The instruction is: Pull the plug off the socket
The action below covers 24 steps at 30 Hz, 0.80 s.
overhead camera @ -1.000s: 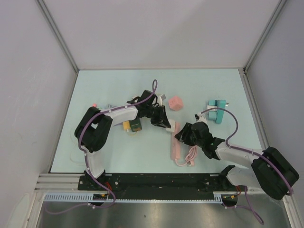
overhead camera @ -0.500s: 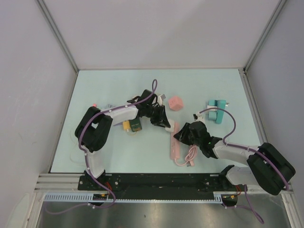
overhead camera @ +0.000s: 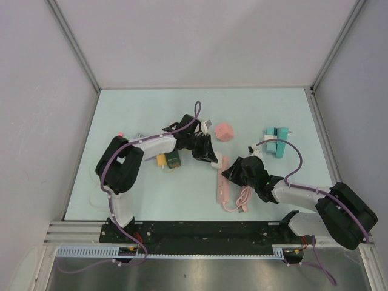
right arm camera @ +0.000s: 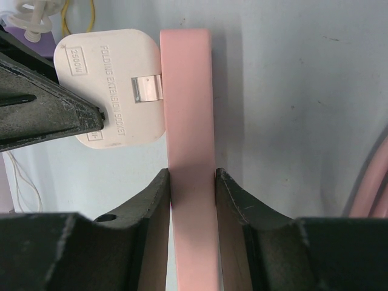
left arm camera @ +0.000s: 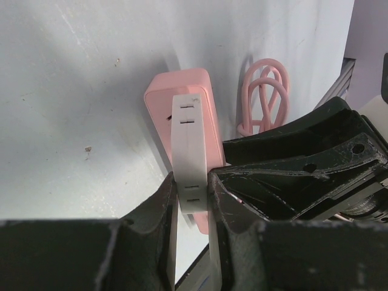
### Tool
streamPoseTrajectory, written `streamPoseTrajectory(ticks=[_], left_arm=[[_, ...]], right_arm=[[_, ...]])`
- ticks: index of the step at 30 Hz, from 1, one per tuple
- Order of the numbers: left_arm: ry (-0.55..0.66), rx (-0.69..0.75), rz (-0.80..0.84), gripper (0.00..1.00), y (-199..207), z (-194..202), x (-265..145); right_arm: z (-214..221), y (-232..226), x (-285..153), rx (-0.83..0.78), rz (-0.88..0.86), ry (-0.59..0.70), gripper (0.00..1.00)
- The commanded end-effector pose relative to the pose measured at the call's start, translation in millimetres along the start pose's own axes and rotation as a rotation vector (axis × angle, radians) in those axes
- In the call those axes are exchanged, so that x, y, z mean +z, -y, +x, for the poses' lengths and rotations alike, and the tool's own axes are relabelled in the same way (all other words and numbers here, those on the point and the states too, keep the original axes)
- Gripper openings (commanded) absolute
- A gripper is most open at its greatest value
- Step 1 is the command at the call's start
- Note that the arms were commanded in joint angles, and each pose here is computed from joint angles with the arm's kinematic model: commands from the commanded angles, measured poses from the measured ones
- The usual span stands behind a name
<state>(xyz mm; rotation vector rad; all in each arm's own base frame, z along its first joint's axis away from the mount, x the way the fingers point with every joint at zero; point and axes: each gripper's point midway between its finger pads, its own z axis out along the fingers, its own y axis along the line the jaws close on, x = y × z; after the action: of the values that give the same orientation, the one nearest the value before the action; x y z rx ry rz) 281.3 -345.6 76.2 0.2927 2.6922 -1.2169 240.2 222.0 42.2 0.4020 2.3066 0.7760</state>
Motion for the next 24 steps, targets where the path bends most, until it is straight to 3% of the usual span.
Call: streamPoseTrajectory(ticks=[1,24], left_arm=[[0.015,0.083,0.053,0.00,25.1,-5.3,-28.2],[0.081,0.090,-0.004,0.00,23.9,-19.6,-56.7]], right_arm=[[17.9,100.8,-10.9,-0.046,0.374,-0.002,0.18],[32.0,127.5,-9.7,-0.027,0.473,-0.032,0.15]])
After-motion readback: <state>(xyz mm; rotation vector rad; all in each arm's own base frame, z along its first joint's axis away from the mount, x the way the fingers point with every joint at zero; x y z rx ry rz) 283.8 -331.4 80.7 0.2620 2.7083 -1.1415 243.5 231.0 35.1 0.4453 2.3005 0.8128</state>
